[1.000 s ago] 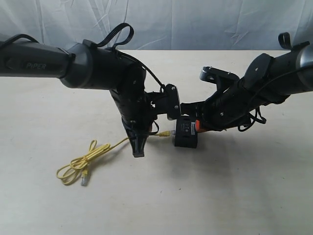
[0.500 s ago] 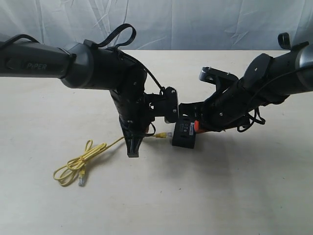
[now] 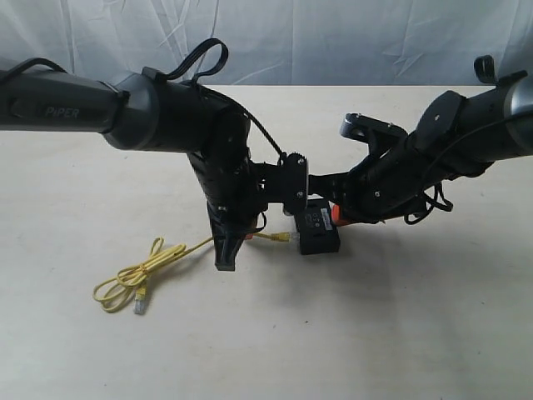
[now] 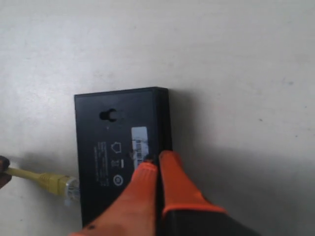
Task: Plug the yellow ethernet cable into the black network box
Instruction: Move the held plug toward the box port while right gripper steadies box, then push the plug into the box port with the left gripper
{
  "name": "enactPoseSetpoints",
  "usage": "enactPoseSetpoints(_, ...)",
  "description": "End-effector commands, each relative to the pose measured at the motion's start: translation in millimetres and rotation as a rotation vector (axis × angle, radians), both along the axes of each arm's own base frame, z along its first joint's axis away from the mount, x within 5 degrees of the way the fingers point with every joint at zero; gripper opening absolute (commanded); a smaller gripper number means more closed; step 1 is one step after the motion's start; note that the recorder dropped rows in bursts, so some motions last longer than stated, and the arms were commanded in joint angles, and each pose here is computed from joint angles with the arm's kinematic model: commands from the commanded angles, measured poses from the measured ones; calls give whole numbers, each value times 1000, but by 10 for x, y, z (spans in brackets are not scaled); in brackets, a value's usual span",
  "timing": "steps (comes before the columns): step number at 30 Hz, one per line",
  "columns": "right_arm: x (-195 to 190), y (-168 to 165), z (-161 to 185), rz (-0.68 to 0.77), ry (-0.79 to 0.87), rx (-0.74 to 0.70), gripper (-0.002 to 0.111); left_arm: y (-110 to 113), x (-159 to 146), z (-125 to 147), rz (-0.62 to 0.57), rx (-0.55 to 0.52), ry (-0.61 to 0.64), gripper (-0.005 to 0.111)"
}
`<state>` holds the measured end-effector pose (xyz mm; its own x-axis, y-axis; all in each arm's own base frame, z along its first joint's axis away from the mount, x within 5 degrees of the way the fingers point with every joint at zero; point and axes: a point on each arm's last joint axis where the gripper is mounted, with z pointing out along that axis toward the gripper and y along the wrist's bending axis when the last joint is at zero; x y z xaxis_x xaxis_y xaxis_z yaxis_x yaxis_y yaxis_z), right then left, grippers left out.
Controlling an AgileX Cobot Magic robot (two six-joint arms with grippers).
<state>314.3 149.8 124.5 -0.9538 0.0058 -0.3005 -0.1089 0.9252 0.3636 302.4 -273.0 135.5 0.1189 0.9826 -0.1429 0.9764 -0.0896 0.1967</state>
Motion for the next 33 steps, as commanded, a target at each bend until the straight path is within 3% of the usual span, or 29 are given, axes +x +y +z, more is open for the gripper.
enactPoseSetpoints(1,14,1,9,2,-11,-1,-1,-25,-15,6,0,-6,9,0)
enactPoseSetpoints(19,10,2,8,4,-7,-1,-1,34,35,8,41,53,-43,0)
enactPoseSetpoints(33,10,2,8,4,-7,-1,-1,-33,21,15,35,-15,-33,0)
